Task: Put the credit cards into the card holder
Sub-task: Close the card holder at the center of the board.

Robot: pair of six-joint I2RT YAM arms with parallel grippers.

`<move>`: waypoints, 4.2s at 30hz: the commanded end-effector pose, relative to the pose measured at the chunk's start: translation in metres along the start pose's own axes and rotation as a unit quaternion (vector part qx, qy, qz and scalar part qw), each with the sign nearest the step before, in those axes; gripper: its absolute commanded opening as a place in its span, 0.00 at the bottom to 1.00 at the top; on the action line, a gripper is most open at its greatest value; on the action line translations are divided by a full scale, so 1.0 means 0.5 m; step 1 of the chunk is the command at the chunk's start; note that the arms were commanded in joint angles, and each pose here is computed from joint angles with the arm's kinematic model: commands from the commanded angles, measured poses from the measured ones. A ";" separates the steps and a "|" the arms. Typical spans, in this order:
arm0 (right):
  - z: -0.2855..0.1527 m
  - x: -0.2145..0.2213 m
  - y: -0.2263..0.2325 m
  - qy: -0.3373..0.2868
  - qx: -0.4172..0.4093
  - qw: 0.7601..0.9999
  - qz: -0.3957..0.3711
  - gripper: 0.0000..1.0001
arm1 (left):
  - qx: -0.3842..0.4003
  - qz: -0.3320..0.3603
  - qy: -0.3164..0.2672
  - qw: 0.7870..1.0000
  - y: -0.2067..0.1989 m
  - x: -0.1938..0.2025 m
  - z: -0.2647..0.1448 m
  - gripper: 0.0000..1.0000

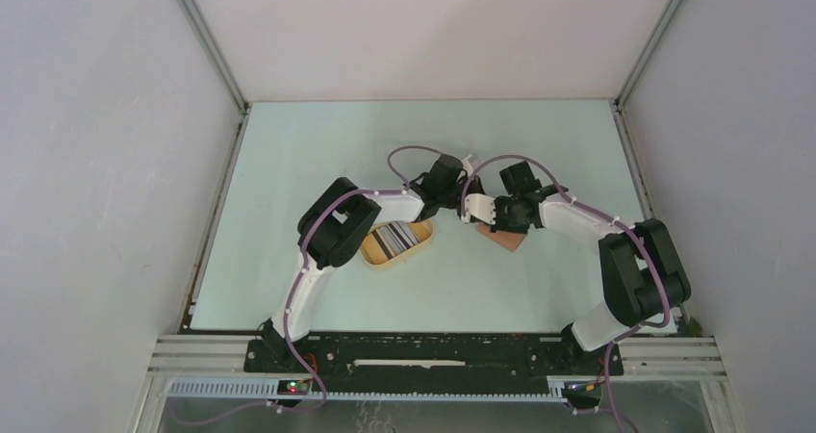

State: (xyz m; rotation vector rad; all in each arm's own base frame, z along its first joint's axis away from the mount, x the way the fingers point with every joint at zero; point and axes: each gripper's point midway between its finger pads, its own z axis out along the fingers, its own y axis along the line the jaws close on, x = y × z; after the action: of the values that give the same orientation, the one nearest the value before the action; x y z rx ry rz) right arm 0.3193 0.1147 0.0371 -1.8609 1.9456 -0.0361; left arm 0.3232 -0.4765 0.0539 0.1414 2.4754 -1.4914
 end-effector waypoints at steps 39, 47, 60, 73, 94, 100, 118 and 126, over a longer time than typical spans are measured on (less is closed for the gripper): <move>0.024 -0.011 0.093 -0.005 -0.069 0.997 -0.017 0.00 | 0.036 -0.026 -0.055 0.997 -0.074 -0.059 -0.013 0.04; 0.025 -0.012 0.094 -0.004 -0.069 0.997 -0.017 0.00 | 0.047 -0.024 -0.063 0.997 -0.089 -0.067 -0.016 0.04; 0.028 -0.011 0.096 -0.001 -0.071 0.997 -0.016 0.00 | 0.053 -0.038 -0.019 0.998 -0.085 -0.031 0.033 0.01; 0.030 -0.009 0.099 0.002 -0.073 0.997 -0.015 0.00 | -0.024 -0.034 0.006 0.999 -0.015 0.001 0.046 0.00; 0.035 -0.006 0.108 0.016 -0.081 0.996 -0.033 0.00 | -0.112 -0.016 0.065 0.991 0.067 0.066 0.043 0.00; 0.039 -0.002 0.116 0.027 -0.094 0.994 -0.040 0.00 | -0.139 -0.018 0.079 0.987 0.099 0.085 0.037 0.00; 0.054 0.002 0.136 0.072 -0.153 0.983 -0.069 0.00 | -0.169 -0.057 0.109 0.978 0.159 0.127 0.034 0.00; 0.054 0.001 0.149 0.095 -0.194 0.973 -0.077 0.00 | -0.174 -0.075 0.111 0.976 0.180 0.134 0.027 0.00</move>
State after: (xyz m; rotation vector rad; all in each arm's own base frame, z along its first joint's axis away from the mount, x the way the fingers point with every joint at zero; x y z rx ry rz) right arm 0.3165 0.1212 0.0344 -2.1075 1.9662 -0.1623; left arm 0.3299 -0.4847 0.0368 0.1257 2.6152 -1.3790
